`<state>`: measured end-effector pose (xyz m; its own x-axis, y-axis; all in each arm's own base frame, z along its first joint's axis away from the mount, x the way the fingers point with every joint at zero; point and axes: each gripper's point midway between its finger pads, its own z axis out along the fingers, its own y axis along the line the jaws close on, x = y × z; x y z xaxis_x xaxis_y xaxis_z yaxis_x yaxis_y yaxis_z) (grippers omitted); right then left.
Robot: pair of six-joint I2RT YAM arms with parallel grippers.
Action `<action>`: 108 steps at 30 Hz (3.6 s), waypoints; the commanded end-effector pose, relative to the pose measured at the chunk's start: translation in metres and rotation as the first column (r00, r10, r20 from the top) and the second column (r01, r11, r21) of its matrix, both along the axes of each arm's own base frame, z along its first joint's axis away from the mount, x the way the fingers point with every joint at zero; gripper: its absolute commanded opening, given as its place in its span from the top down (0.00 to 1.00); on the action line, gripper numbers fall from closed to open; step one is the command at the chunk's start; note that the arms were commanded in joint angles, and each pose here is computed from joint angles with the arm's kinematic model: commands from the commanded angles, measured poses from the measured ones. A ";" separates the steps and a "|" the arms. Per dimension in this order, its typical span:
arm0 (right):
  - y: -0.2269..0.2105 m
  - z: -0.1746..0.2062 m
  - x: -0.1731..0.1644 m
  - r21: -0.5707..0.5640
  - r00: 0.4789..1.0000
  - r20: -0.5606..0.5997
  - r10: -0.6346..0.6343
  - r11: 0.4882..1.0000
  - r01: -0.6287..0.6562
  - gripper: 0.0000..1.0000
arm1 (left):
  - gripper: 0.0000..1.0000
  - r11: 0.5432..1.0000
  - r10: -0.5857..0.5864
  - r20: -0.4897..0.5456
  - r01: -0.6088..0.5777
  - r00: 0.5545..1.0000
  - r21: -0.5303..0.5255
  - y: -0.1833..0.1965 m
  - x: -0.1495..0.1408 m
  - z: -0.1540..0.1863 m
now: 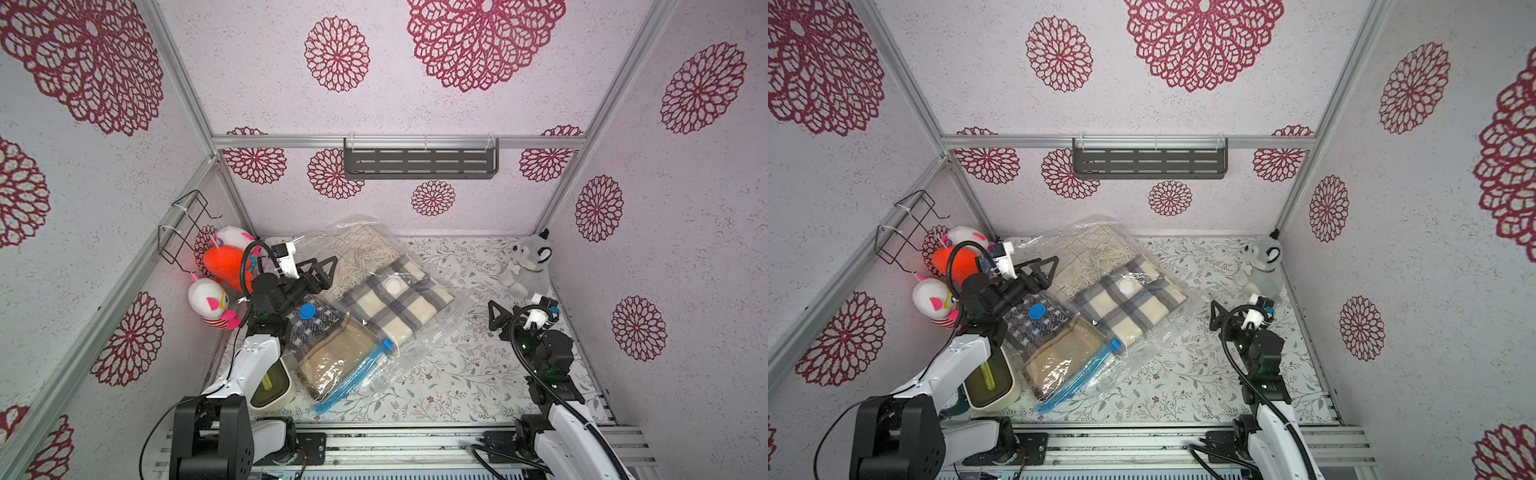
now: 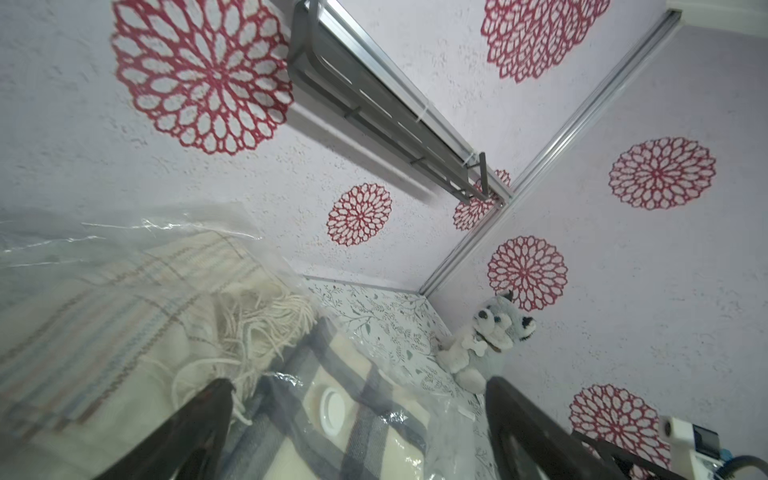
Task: Take the scarf out of the vacuum bag
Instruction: Open the vacuum bag at the center of the board, then take out the scarf from the vacuum bag.
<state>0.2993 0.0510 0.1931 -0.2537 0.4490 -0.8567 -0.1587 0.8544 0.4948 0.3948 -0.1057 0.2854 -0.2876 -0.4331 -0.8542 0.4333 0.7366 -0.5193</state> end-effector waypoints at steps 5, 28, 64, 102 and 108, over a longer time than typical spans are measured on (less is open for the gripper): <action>0.020 -0.036 0.011 0.053 0.975 -0.197 0.103 0.994 -0.095 0.07 | 0.02 0.906 0.040 -0.084 -0.001 0.996 0.423 -0.080 -0.016 -0.039; -0.007 -0.078 0.014 0.036 0.936 -0.349 -0.041 0.998 0.057 0.13 | 0.12 0.512 -0.161 -0.289 0.330 0.944 0.793 -0.297 -0.087 -0.207; 0.174 -0.052 0.003 0.438 0.815 -0.099 0.571 0.760 -0.479 0.47 | 1.00 0.574 -0.039 -0.198 0.184 0.979 0.798 -0.271 -0.026 -0.122; 0.189 -0.116 0.036 0.215 0.890 -0.382 0.249 0.961 -0.176 0.15 | 1.00 0.743 -0.037 -0.213 0.169 0.976 0.647 -0.268 -0.001 -0.098; 0.178 -0.139 0.051 0.239 0.872 -0.434 0.227 0.962 -0.131 0.13 | 1.00 0.751 -0.042 -0.205 0.166 0.978 0.639 -0.271 -0.001 -0.094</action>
